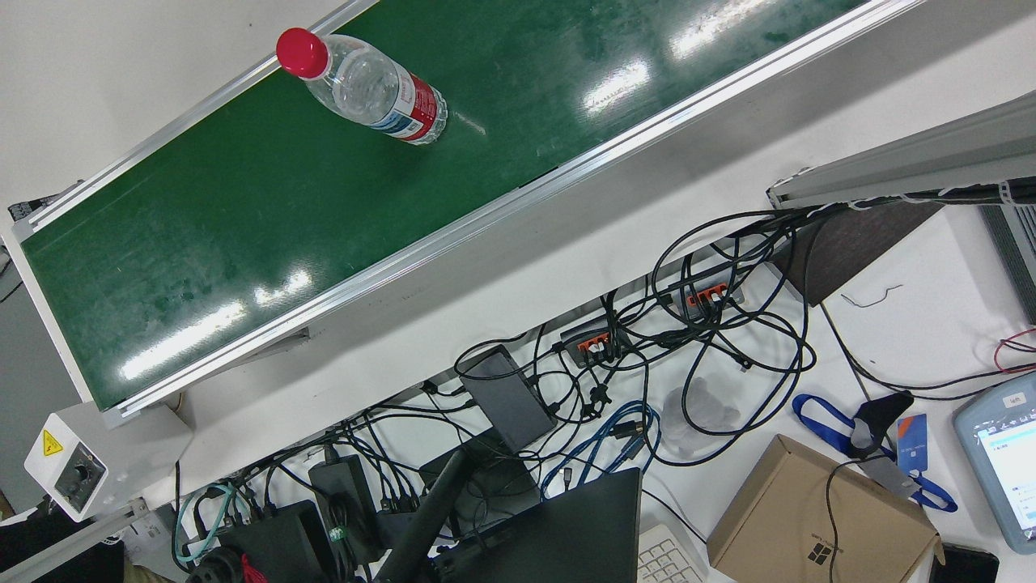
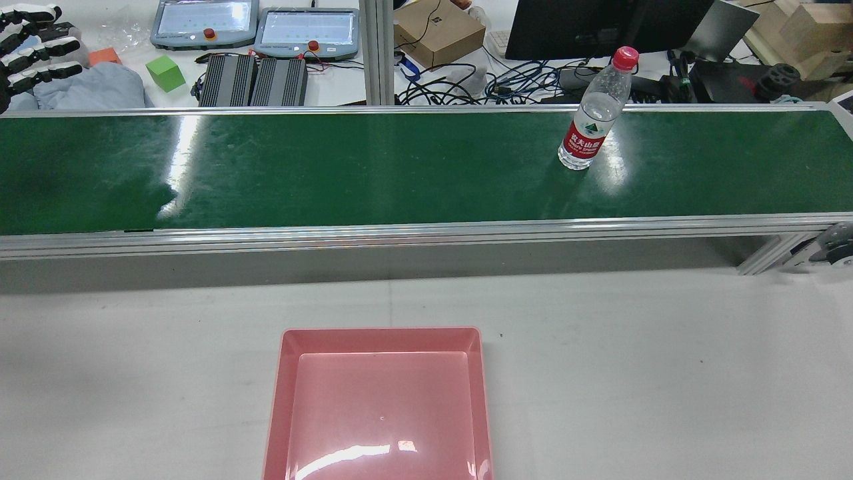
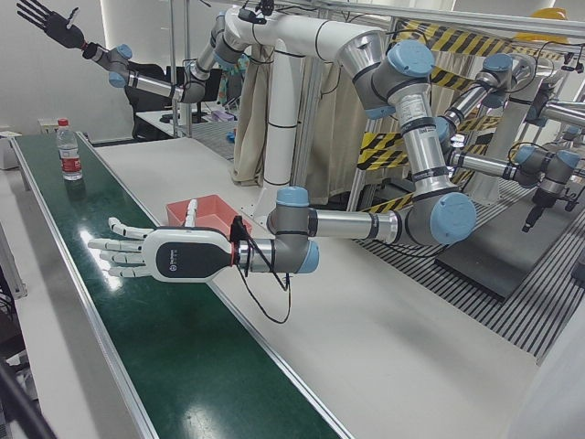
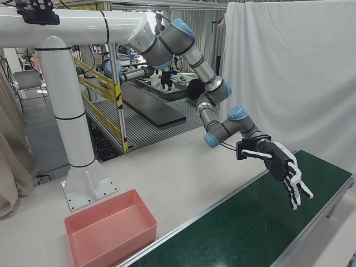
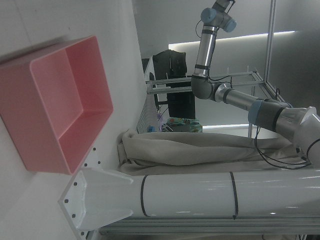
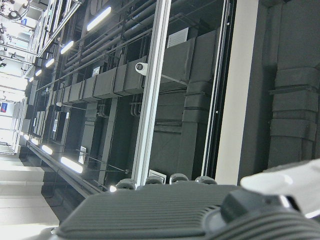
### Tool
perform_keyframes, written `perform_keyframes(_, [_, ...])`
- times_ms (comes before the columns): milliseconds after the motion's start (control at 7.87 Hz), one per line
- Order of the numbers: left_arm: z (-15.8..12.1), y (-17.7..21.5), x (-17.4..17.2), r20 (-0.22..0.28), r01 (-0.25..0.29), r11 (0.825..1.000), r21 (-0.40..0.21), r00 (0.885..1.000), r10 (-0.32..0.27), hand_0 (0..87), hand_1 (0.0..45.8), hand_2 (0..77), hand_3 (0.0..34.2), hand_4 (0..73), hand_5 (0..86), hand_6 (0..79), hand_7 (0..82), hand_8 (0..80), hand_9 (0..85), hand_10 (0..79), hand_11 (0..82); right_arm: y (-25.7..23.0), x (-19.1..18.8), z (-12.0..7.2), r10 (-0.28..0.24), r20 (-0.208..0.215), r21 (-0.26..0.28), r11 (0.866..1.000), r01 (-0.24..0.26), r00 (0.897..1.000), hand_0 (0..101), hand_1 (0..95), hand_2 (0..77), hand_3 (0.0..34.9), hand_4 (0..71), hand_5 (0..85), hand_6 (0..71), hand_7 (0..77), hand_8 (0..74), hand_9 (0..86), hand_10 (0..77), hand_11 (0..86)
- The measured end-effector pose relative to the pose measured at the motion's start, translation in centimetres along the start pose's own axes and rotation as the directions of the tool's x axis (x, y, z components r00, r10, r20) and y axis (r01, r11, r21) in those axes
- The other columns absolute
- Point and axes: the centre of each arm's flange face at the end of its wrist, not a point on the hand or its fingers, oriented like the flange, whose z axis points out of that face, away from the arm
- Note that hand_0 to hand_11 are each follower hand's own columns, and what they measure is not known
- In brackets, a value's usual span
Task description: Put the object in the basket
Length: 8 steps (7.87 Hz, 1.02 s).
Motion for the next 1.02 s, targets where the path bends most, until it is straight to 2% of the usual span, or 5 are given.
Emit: perform_keyframes(1017, [0.0,-0.01,-0.01,0.0,0.0,1.0,0.0,1.0,0.0,53.1,1.1,1.6,11.7,4.4,31.1,3.8,2.7,9.8,10.4,8.2,11.4,0.05,0.0,-0.02,0.0,0.0,-0.001,1.0,0.0,1.0,0,0.0,1.1,0.1,0.5,0.0,0.0,0.5,0.0,0.0,0.0,0.0])
